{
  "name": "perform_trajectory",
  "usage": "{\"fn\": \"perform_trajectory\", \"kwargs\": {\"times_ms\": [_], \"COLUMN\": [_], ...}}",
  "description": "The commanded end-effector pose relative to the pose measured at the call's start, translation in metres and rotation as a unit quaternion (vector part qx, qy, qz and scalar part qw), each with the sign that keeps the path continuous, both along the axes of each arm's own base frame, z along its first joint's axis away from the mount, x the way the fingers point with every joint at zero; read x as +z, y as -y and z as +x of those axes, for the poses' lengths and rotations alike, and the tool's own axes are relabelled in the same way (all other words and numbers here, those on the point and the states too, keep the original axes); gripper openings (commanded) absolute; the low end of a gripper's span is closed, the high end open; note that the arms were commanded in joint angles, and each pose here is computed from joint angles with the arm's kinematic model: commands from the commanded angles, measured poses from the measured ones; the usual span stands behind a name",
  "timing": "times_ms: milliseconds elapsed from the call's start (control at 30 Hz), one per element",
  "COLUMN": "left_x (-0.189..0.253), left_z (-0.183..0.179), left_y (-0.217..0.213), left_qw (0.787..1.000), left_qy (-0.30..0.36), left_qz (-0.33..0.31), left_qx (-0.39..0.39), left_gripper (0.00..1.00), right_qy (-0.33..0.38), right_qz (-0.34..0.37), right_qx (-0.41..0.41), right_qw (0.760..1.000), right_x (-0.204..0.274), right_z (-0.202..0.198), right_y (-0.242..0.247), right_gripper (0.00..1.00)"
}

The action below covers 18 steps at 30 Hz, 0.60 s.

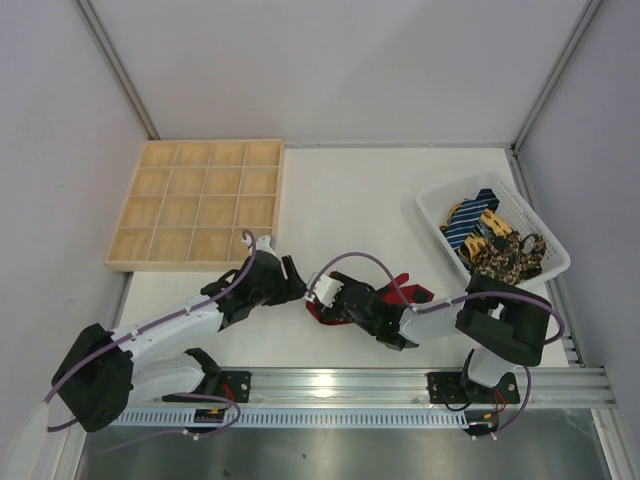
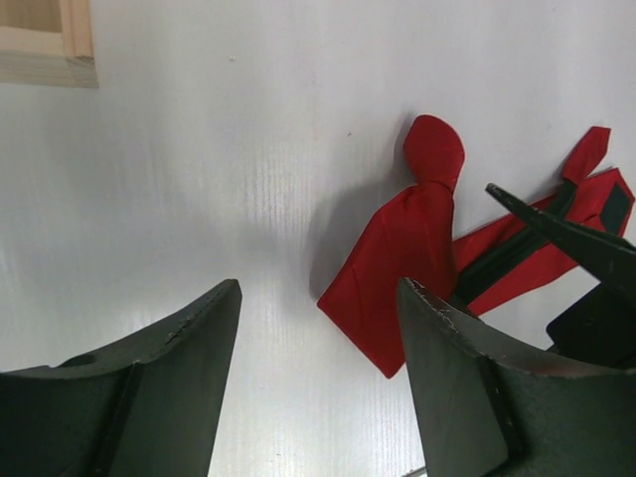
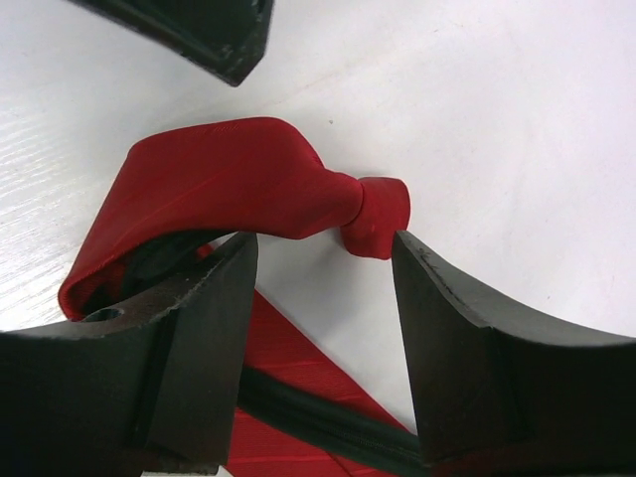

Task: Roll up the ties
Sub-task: Roll the tie

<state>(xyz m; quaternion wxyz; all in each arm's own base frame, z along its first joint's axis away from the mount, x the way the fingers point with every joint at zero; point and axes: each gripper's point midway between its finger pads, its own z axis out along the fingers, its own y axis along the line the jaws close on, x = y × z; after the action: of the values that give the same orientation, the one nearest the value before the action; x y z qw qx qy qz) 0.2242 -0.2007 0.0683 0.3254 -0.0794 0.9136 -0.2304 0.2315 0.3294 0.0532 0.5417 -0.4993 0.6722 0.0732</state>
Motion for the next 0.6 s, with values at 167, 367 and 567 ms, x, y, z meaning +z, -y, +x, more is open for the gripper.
{"fn": "perform_trajectory", "kwargs": {"times_ms": [167, 367, 567], "left_x": [-0.006, -0.013, -0.015], "left_z": [-0.003, -0.002, -0.001], "left_y": [-0.004, 0.0, 0.002], "left_qw": [1.0, 1.0, 1.0], "left_qy": [-0.003, -0.013, -0.016], "left_qz": [-0.01, -0.007, -0.006], "left_qx": [0.004, -0.005, -0.007], "left_gripper": [0.7, 0.69, 0.69], "right_qy": [0.064, 0.1, 0.107], "right_qz": [0.045, 0.034, 0.021], "right_qx": [0.012, 0.04, 0.064], "right_qw": [0.997, 0.994, 0.992], "right_x": [0.024, 0.024, 0.02], "right_z": [0.022, 0.02, 0.018], "right_y": [-0.017, -0.024, -0.029], "right_gripper": [0.62, 0.63, 0.59]}}
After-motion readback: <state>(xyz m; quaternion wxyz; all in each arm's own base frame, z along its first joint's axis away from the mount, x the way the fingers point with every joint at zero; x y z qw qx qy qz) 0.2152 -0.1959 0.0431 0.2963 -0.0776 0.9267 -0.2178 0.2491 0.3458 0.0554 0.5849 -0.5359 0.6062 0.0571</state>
